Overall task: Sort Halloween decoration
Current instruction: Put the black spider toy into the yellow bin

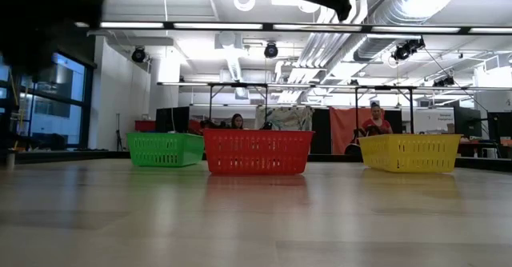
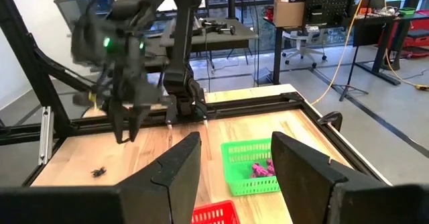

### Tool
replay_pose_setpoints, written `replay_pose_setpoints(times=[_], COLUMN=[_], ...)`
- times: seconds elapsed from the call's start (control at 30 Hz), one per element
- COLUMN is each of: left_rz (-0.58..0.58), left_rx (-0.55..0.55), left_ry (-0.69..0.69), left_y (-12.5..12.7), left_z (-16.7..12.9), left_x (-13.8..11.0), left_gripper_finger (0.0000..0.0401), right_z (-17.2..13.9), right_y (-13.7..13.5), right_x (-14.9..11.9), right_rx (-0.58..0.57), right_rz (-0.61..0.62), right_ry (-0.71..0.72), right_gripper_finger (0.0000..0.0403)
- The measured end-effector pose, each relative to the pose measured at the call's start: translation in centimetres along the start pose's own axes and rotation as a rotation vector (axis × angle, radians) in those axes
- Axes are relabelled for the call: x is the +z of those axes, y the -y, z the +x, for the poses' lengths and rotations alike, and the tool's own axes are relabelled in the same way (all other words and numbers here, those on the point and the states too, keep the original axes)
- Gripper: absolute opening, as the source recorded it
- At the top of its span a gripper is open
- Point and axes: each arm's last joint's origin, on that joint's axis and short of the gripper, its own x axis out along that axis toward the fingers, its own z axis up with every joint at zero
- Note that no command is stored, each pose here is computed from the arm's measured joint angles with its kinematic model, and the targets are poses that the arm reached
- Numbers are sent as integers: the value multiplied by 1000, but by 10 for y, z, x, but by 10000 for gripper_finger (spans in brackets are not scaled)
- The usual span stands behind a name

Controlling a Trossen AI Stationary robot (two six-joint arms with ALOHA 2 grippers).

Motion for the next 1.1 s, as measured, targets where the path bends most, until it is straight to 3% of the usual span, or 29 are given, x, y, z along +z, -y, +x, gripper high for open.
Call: replay_pose_setpoints(times=[0.13,0.33,0.5,0.73,1.1], left_rz=[94,330,526,597,614], left_rx=[-106,-162,-161,-201,-215], left_ry=[336,897,1192,1243,1226], left_y=[5,14,13,-3,-3], left_z=[-29,-62,-72,-60,-55], left_x=[31,85,130,164,167], left_gripper_finger=[98,96,95,95,96], right_z=[0,-1,-2,-3,-3], right_y=[0,-1,-1,-3,-3], right_x=[5,16,22,23,22], right_rx=[2,8,21,81,81], right_rz=[-5,-4,31,42,46], right_ry=[50,166,225,231,229], right_gripper_finger=[177,177,177,177,177])
